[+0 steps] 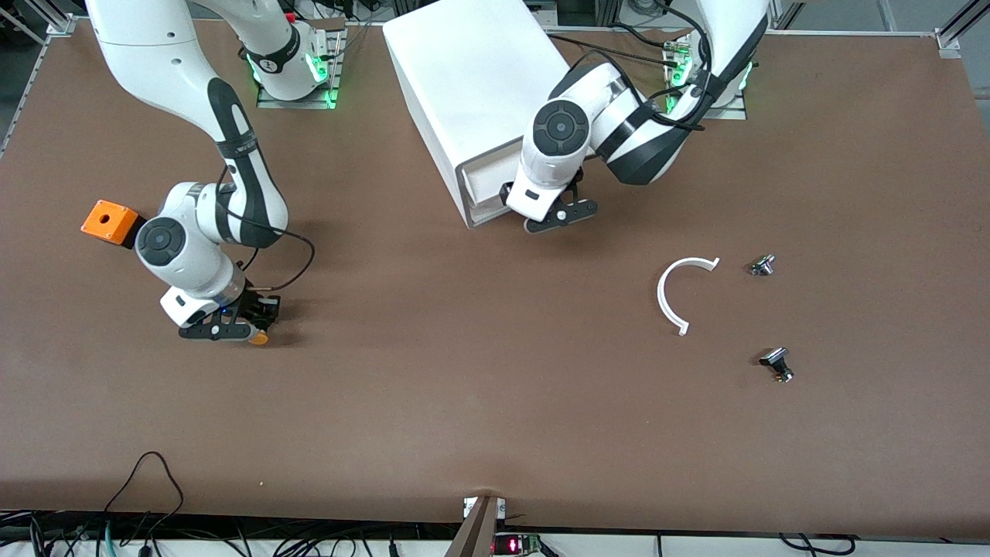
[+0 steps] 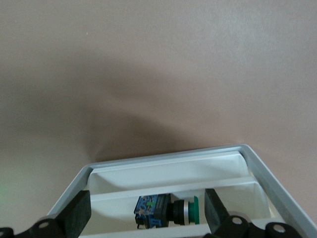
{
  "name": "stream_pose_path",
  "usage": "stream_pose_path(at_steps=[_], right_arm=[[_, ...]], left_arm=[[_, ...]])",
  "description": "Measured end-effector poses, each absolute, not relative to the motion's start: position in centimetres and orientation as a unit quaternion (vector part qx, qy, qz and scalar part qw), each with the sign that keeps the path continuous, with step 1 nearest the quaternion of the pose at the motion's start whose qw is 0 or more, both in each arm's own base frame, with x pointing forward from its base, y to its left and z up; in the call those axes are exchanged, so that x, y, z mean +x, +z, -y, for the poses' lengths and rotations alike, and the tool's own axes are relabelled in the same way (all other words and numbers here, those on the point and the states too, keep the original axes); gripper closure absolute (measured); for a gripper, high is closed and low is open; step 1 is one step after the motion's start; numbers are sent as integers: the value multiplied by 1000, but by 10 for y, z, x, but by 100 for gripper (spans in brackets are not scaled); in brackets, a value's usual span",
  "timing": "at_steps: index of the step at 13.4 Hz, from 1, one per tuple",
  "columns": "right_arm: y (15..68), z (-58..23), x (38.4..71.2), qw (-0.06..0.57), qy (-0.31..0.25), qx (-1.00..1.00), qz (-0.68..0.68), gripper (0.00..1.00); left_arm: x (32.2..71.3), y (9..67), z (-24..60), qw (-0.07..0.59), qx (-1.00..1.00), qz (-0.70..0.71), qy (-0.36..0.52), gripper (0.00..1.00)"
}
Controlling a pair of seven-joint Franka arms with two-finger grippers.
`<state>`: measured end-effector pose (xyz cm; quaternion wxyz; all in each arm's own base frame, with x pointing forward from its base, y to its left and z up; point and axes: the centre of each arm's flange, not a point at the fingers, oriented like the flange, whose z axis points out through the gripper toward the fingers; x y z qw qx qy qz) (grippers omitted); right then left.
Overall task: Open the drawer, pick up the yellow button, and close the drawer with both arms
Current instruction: 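Lower the button onto the table while the left gripper shuts the drawer, then open the right gripper and withdraw it from the orange button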
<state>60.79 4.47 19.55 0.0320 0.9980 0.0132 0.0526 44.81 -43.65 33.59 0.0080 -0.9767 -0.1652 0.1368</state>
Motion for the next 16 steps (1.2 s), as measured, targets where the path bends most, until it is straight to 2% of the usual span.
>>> stream_pose_path(at_steps=[2, 3, 7, 9, 13, 16], right_arm=[[199, -45, 603, 30, 54, 998, -13, 59], [200, -45, 603, 29, 55, 998, -12, 54], [221, -48, 609, 21, 57, 998, -12, 13], [257, -52, 622, 9, 29, 999, -13, 0], [363, -54, 649, -14, -4, 1000, -23, 0], [438, -64, 649, -30, -20, 999, -37, 0]], left_arm=[[445, 336, 436, 8, -976, 168, 140, 0], [444, 335, 436, 2, -973, 176, 152, 0], [434, 317, 434, 5, -964, 187, 187, 0], [429, 313, 437, 7, -964, 184, 191, 0], [416, 316, 450, -6, -960, 183, 213, 0], [414, 317, 451, -7, -959, 183, 216, 0]])
